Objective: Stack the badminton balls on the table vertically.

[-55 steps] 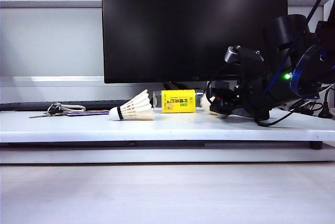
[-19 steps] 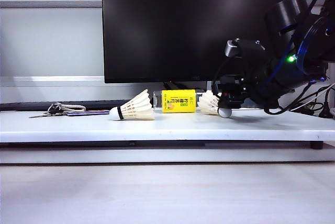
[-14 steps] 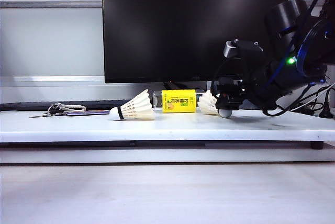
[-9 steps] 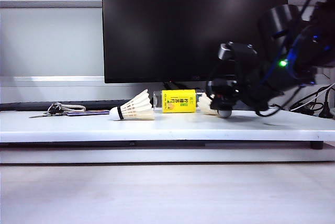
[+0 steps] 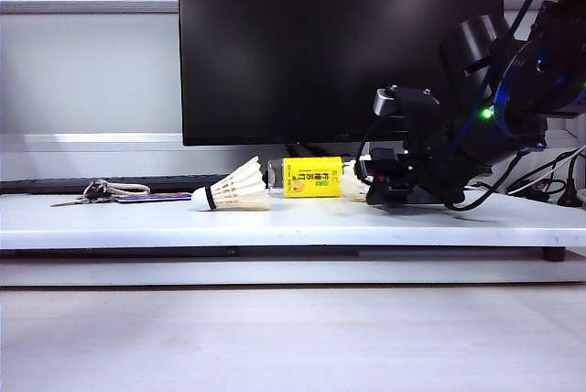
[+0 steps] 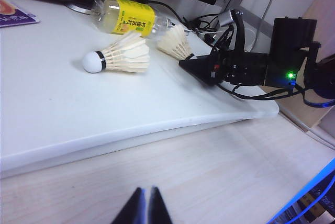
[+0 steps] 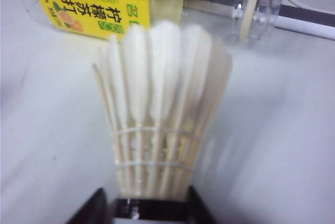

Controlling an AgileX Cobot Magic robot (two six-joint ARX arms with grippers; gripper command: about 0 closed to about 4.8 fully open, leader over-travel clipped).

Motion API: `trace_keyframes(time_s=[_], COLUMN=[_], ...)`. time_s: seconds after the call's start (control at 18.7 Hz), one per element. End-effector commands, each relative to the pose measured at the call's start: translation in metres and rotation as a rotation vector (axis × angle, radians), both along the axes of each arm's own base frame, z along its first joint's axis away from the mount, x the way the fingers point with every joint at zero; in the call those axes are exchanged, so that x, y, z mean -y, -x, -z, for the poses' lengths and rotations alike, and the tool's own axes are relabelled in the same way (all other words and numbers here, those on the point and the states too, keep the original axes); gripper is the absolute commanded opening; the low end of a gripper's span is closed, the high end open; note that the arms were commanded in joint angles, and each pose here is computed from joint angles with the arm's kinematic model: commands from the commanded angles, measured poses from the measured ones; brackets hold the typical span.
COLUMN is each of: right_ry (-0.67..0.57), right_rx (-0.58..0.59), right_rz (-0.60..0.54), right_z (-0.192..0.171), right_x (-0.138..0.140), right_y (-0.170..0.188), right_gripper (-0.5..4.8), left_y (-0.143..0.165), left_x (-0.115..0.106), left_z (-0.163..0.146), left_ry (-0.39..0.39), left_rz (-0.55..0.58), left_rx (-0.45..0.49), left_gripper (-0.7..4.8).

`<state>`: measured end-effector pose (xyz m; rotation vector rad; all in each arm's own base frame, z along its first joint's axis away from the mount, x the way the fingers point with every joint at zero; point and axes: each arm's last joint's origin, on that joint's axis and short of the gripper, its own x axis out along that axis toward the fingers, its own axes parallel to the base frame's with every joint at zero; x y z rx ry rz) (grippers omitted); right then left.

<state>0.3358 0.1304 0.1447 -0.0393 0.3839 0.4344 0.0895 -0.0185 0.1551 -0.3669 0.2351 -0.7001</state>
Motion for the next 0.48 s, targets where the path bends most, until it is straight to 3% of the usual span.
trace_keyframes(time_s=[0.05, 0.16, 0.21, 0.48], right_ry=[0.015, 0.017, 0.016, 0.014], right_rx=[0.002, -0.001, 0.000, 0.009], right_rz=[0.011, 0.011, 0.011, 0.010], right_z=[-0.0007, -0.0004, -0.0009, -0.0059], right_x=[-0.0002, -0.0002, -0.0002, 0.0002], right_y=[-0.0001, 0.0001, 0.0001, 0.0011], right_gripper=[1.46, 1.40, 1.01, 0.93], left_y=[0.0005, 0.0005, 0.0006, 0.0008], left_x=[0.0004, 0.0005, 0.0006, 0.0007], left_z=[0.0024, 0.0024, 0.0024, 0.0024], left_ry=[0.009, 0.010, 0.010, 0.011], left_rz=[0.013, 0.015, 0.021, 0.027], left_rx=[-0.024, -0.024, -0.024, -0.024], left_gripper=[0.26, 0.26, 0.26, 0.26])
